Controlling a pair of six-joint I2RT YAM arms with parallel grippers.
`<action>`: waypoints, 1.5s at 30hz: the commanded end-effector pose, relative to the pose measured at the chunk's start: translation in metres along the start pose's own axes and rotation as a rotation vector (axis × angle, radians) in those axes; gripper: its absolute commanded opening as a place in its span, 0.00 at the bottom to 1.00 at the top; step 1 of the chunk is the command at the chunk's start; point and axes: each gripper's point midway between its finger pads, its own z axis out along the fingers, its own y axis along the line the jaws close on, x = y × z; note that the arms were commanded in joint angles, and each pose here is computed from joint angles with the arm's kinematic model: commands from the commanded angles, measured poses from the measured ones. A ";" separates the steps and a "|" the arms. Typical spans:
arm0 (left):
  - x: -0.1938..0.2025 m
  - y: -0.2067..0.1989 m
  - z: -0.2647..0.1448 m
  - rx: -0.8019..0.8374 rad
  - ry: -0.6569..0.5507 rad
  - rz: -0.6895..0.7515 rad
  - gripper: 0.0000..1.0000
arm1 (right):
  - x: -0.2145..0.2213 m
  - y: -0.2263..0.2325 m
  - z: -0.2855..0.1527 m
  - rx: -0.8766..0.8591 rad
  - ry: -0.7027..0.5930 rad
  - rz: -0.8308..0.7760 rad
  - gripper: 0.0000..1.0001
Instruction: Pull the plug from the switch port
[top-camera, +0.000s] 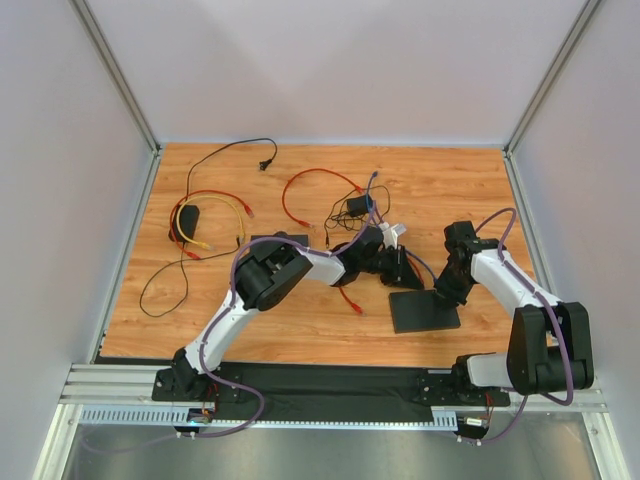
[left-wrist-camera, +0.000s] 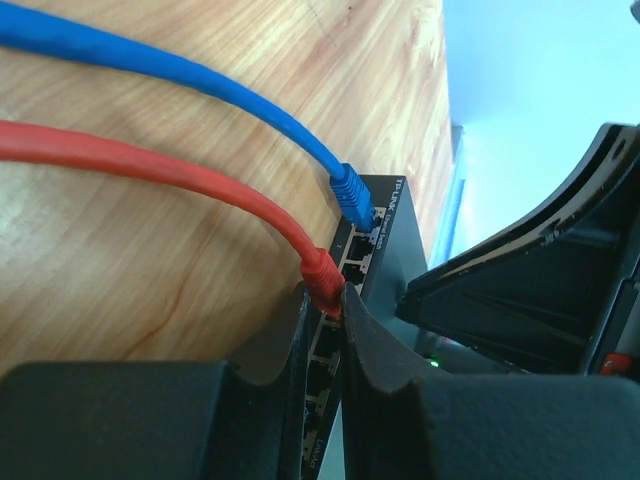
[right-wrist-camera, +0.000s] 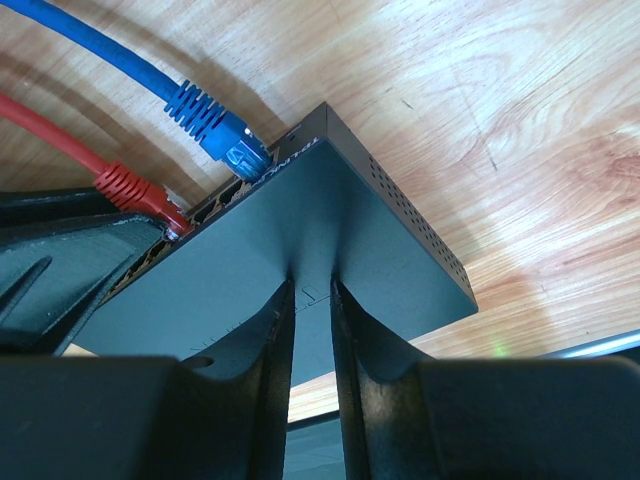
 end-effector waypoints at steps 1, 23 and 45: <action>-0.037 0.011 -0.009 -0.099 -0.186 0.196 0.00 | 0.002 -0.015 0.015 0.088 -0.005 0.010 0.23; -0.050 0.000 -0.030 -0.108 -0.170 0.147 0.00 | 0.004 -0.012 0.016 0.081 0.013 -0.018 0.23; 0.013 0.015 0.006 -0.074 0.061 -0.066 0.36 | 0.003 -0.010 0.015 0.072 0.012 -0.022 0.23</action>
